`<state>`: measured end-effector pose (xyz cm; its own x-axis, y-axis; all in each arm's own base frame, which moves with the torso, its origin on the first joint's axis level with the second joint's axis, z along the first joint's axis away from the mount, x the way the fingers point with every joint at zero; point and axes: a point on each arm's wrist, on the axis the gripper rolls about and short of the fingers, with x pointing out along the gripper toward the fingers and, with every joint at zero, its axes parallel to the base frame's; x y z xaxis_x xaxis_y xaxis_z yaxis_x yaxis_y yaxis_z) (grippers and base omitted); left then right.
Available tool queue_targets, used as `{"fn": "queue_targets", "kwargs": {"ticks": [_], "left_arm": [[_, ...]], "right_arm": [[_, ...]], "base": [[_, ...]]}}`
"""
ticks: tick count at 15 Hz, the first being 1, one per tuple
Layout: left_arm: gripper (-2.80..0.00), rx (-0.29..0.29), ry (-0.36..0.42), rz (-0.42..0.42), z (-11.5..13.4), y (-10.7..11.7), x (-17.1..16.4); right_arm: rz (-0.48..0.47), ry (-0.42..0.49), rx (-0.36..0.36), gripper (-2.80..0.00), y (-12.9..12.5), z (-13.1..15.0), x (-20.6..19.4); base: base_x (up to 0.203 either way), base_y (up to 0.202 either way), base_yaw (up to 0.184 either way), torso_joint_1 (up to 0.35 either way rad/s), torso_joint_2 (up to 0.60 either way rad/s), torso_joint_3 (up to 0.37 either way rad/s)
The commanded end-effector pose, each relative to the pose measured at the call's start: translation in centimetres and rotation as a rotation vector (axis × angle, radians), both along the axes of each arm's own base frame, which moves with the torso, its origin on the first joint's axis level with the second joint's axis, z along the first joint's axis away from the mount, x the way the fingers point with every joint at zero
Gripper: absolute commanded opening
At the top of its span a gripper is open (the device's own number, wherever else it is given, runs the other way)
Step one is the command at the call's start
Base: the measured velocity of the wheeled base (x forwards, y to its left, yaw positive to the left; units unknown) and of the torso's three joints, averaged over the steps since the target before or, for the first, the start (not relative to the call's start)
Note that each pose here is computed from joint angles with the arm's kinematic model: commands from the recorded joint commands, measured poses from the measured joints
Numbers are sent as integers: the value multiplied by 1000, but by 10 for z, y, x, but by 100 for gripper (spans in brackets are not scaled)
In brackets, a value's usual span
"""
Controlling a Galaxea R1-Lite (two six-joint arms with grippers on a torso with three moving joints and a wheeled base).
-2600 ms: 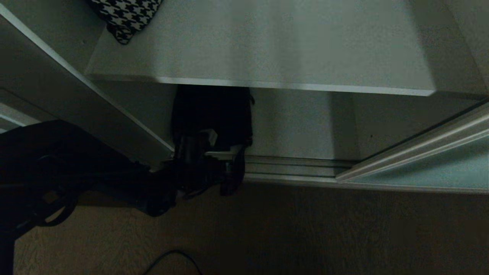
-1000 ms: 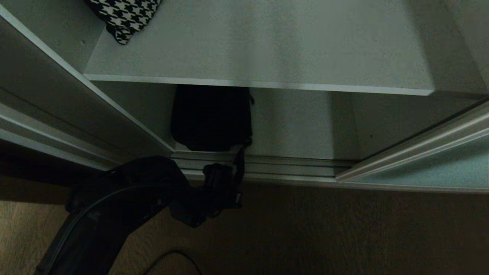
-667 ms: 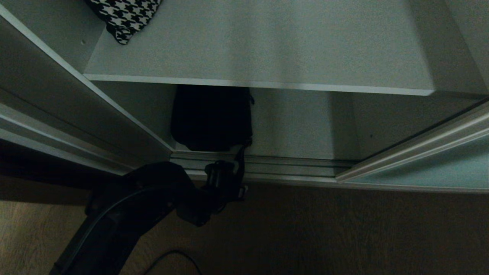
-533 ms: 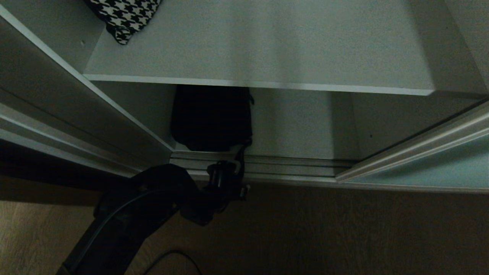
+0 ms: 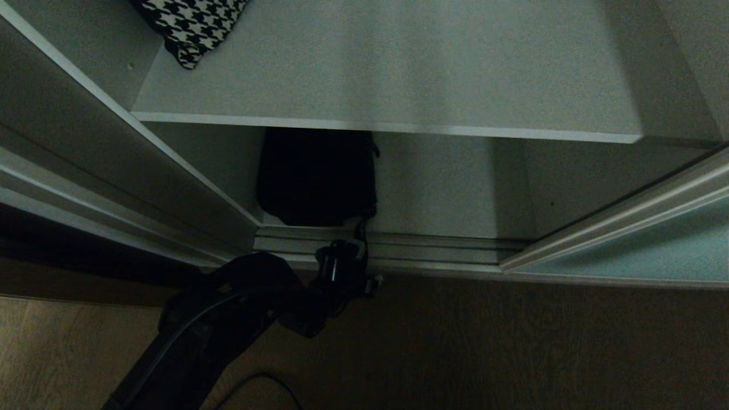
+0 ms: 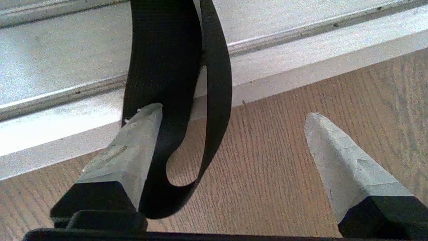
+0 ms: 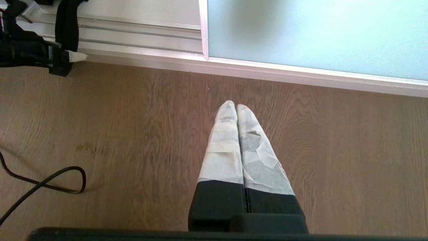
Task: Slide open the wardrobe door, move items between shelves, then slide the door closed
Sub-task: Place the bag on the lower shelf
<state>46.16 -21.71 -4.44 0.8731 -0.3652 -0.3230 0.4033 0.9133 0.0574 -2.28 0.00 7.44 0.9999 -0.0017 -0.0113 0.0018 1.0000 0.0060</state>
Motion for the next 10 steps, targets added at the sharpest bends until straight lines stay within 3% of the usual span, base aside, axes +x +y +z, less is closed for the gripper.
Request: {"fn": "queue_targets", "kwargs": {"ticks": [1, 8, 10], "left_arm": [[0, -2, 7, 1, 4, 1, -2], [0, -44, 36, -10, 27, 5, -15], [0, -47, 64, -13, 23, 5, -20]], "right_arm": [[0, 1, 0, -280, 0, 0, 0], [0, 1, 0, -280, 0, 0, 0], [0, -1, 0, -280, 0, 0, 0]], "base": [[0, 0, 0, 0, 0, 0], [0, 0, 0, 0, 0, 0], [0, 0, 0, 0, 0, 0]]}}
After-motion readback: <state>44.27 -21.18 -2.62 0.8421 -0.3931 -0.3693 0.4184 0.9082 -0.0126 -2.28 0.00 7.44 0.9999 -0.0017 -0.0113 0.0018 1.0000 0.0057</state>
